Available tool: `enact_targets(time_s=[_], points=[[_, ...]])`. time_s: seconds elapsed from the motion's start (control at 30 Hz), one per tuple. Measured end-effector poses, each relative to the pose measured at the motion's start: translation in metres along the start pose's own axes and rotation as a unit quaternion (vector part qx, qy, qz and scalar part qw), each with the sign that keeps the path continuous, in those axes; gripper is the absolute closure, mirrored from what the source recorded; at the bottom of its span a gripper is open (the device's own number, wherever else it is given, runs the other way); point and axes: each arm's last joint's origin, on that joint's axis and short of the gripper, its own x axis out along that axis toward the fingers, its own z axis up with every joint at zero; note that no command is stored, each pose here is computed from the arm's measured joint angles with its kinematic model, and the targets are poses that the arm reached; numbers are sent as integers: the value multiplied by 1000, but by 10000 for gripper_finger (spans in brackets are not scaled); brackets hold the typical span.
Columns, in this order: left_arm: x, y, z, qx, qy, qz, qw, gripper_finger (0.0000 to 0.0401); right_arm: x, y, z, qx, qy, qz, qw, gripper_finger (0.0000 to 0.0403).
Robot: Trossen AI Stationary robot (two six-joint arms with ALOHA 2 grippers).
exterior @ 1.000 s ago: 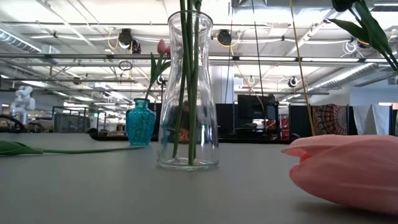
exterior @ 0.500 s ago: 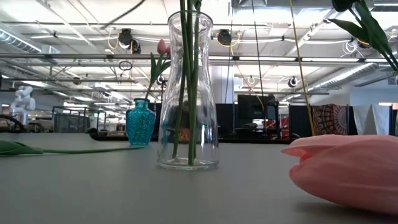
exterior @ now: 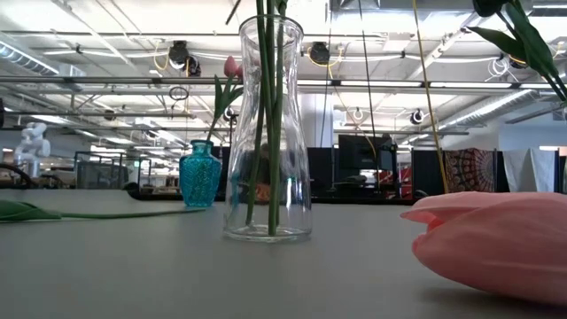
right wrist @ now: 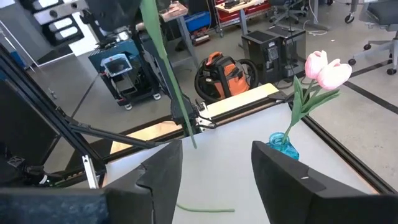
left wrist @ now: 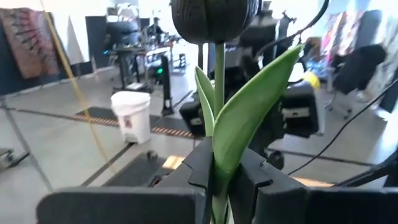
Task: Sort flowers into vase by color
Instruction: Put the black flower into the right transparent vase
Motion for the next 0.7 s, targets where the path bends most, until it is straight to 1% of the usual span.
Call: enact_targets(time_s=[0.13,0.3,0.43,0.6,0.7], points=[[2,5,3,-3,-17,-27,999,363,0,0,2,0,-8,1,1000,218],[7,9,1,-4,-19,-41,999,363,0,1,3,-1,-16,4,1000,218],[17,9,-1,-10,-29,-63,998,363,1,3,9,-3,-50,17,999,218],[34,7,-4,-19,-52,-73,996,364,1,8,19,-8,-99,50,994,218],[42,6,-6,-21,-68,-77,994,363,0,9,21,-10,-104,61,993,218]])
